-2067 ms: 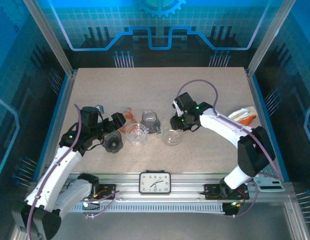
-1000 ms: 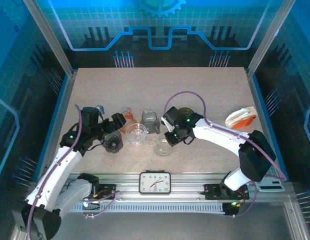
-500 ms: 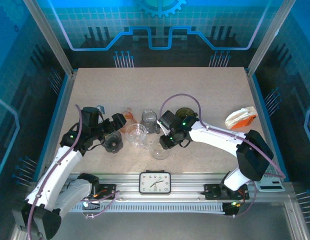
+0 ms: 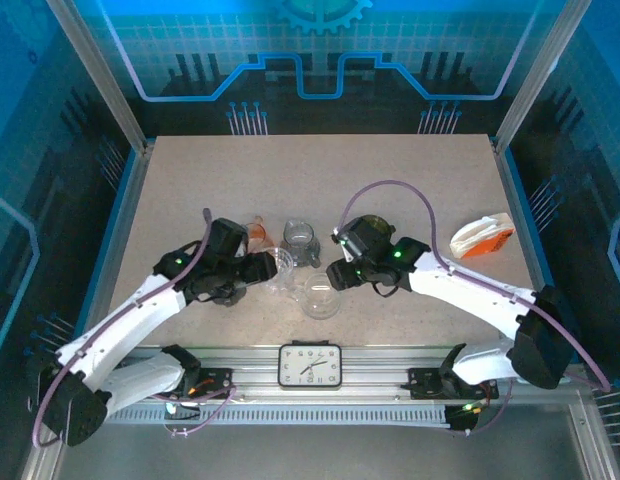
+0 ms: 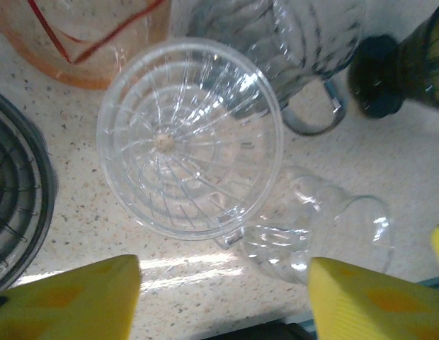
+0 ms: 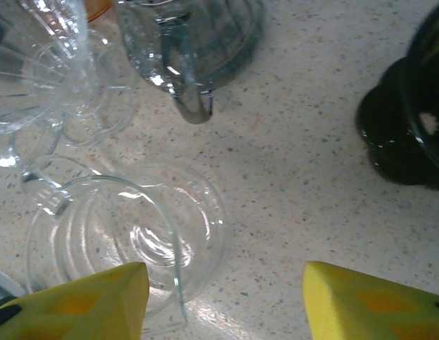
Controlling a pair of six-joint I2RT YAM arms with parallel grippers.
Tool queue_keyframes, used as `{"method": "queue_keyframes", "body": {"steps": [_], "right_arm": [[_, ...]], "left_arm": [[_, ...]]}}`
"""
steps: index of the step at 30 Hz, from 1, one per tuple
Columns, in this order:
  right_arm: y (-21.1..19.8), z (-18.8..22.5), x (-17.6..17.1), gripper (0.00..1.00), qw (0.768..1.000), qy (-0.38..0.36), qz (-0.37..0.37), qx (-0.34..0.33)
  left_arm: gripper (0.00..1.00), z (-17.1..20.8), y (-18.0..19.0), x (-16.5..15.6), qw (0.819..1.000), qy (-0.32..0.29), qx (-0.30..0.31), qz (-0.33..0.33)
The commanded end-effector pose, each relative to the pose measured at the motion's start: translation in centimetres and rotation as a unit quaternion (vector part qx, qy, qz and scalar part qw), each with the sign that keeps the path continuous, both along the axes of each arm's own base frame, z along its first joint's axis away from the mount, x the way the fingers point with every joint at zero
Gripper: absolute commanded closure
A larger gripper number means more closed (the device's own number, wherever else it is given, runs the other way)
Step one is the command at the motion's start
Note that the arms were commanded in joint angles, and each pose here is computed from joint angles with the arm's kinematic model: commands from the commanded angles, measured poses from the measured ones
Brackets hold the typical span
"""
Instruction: Place the coffee filter in the dripper
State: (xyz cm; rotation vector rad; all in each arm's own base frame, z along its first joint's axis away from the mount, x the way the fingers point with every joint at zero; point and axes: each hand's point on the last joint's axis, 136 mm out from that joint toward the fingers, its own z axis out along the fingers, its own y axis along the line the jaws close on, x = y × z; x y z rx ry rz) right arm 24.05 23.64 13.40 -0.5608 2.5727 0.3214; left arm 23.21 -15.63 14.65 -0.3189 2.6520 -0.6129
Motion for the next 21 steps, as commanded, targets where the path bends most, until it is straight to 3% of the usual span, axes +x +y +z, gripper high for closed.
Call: {"method": "queue_keyframes", "body": {"steps": [1, 12, 21], "right_arm": [[-1.2, 0.2, 0.3, 0.39, 1.0, -0.012, -0.027, 0.006], [-3.9, 0.7, -0.3, 0.39, 0.998, -0.028, -0.045, 0.024], [-5.3, 0.5, -0.6, 0.39, 0.997, -0.03, -0.054, 0.037]], "left_arm": [[0.41, -0.7, 0.5, 0.3, 0.999, 0.01, 0.031, 0.029], [0.4, -3.7, 1.2, 1.8, 0.991, 0.034, 0.066, 0.108], [0.52, -6.0, 1.4, 2.3, 0.986, 0.062, 0.102, 0.116]]}}
